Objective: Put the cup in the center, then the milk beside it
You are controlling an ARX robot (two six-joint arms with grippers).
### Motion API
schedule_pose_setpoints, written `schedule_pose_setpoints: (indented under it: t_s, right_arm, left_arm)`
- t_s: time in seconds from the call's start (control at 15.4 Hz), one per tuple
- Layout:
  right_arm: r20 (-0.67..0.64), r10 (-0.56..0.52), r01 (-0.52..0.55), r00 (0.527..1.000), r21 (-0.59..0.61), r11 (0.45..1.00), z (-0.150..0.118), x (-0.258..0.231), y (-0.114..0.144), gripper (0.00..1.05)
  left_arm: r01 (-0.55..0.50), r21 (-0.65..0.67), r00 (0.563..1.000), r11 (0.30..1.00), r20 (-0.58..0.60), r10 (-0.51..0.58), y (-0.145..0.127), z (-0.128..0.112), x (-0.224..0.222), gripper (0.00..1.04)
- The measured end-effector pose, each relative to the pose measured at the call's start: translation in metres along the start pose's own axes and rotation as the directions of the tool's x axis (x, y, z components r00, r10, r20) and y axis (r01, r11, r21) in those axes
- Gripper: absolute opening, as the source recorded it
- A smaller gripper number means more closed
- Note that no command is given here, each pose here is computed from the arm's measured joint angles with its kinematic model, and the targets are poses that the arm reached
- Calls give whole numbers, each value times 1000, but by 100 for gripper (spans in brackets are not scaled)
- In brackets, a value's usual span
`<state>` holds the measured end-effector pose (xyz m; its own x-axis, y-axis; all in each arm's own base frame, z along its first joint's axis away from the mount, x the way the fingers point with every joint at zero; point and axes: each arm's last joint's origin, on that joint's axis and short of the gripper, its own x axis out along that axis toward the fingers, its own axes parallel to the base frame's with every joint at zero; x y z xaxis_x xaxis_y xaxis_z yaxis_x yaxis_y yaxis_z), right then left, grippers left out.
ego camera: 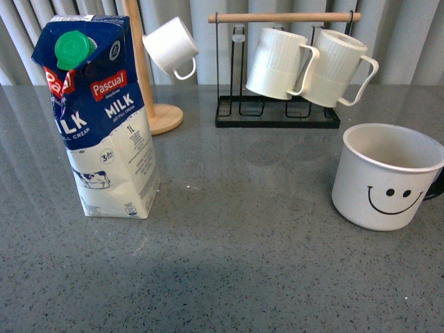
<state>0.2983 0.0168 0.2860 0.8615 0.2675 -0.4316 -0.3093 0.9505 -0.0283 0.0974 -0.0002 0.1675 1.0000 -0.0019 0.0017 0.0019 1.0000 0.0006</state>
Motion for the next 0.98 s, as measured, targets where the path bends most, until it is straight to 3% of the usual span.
schedule_pose_setpoints:
  t_s: [0.33,0.65,0.98]
  right_arm:
    - [-234,118,-141,965,-84,986,-20,48,2,98]
    - [-300,162,-201,940,-107,974,-25,73,0,98]
    - [-327,150,-196,933,-112,974,-36,82,-11,98]
  left_arm:
    - [0,0,1000,1000,0,0,0,0,0,98]
    - [0,0,1000,1000,0,0,0,0,0,98]
    - [0,0,1000,1000,0,0,0,0,0,98]
